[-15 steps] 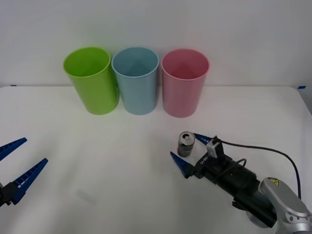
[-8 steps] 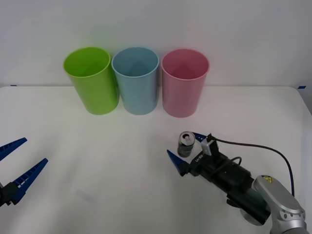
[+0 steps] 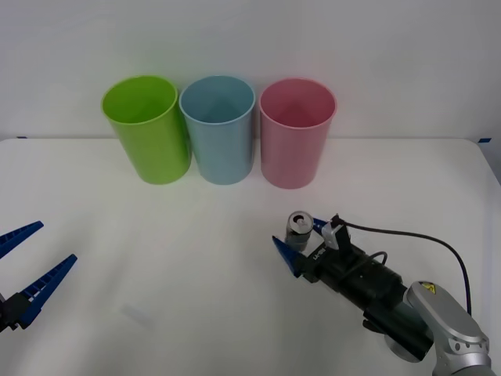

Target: Grasp the object on the table and drop it into the matching bin: aluminum can to the light blue bin, PET bottle to the pink bin.

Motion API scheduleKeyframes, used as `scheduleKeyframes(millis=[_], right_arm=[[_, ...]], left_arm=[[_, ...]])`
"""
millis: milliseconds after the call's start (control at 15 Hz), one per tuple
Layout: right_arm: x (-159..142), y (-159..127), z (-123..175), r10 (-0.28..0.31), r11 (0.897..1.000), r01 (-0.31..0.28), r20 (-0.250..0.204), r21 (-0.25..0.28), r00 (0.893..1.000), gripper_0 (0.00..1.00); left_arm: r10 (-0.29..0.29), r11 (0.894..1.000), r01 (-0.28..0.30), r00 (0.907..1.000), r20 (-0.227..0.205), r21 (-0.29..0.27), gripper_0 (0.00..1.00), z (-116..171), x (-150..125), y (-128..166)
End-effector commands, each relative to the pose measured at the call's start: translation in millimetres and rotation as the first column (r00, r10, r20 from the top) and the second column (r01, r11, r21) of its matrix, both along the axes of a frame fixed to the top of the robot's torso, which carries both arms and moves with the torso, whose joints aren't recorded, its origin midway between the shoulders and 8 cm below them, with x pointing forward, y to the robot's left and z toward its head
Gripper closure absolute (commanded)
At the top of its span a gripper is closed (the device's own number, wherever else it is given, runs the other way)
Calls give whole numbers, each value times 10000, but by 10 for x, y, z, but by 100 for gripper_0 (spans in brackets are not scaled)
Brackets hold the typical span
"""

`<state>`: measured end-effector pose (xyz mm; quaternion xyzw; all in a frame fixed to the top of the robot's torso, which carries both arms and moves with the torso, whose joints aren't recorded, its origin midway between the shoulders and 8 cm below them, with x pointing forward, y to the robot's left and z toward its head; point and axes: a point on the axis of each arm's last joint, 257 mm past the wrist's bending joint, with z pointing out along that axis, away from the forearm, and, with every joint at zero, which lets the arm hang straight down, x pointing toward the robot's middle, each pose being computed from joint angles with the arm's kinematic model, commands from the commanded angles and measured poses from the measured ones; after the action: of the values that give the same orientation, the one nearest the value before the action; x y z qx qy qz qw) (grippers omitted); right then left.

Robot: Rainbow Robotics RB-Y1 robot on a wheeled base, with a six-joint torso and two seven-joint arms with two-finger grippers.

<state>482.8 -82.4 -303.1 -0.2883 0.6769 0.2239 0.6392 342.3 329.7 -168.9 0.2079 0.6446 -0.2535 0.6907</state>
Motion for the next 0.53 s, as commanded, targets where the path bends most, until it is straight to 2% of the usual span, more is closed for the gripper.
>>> scheduleKeyframes(millis=[67, 533], right_arm=[[1, 0, 9, -4, 10000, 4, 17, 28, 10000, 100], [-20, 64, 164, 273, 9990, -283, 290, 348, 9992, 100]], left_arm=[[0, 10000, 0, 10000, 0, 0, 0, 0, 0, 0], [0, 10000, 0, 10000, 0, 0, 0, 0, 0, 0]])
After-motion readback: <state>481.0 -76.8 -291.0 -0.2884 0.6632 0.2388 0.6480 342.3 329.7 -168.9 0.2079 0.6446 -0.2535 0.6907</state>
